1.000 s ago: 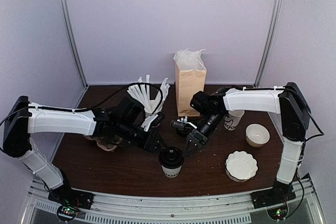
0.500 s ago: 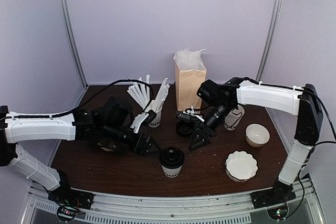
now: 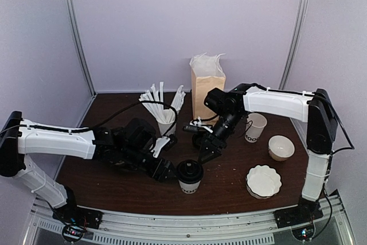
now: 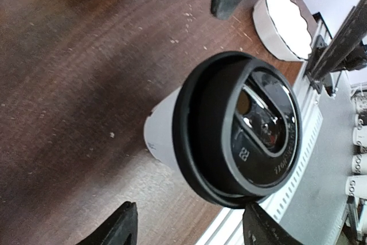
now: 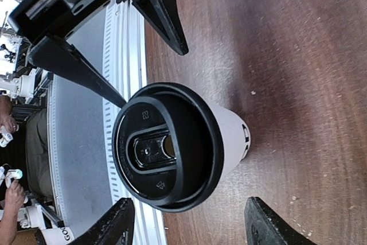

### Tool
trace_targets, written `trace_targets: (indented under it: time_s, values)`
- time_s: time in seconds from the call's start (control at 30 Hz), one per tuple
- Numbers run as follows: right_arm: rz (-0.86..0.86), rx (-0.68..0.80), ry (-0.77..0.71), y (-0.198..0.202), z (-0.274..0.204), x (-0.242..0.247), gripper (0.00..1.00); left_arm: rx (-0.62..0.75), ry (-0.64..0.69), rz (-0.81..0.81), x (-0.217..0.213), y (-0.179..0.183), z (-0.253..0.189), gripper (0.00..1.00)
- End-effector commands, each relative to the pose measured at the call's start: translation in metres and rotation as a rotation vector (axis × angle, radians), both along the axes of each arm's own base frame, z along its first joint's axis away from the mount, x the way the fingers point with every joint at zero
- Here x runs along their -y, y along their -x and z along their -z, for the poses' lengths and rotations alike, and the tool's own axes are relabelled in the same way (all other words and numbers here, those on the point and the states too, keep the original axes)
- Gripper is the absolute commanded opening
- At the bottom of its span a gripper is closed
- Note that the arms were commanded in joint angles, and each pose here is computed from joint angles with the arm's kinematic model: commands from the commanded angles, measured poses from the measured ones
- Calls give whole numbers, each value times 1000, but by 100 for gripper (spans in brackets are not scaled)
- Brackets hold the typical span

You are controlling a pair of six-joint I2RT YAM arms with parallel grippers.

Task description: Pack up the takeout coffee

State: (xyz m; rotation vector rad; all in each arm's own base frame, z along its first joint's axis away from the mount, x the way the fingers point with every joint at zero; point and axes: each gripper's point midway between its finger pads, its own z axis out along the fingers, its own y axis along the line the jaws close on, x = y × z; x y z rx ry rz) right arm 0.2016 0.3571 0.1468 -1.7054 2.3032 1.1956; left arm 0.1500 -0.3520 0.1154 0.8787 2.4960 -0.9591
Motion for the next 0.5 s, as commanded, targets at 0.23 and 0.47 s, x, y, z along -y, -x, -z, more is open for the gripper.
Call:
trace_targets:
  time_s: [0.23,0.47]
  values:
    - [-65,-40,8,32,-3,11,68,100,-14,2,16,-25,-19,64]
    - [-21,11,24,35,-5,23,69,100,-53,1,10,-36,-14,63]
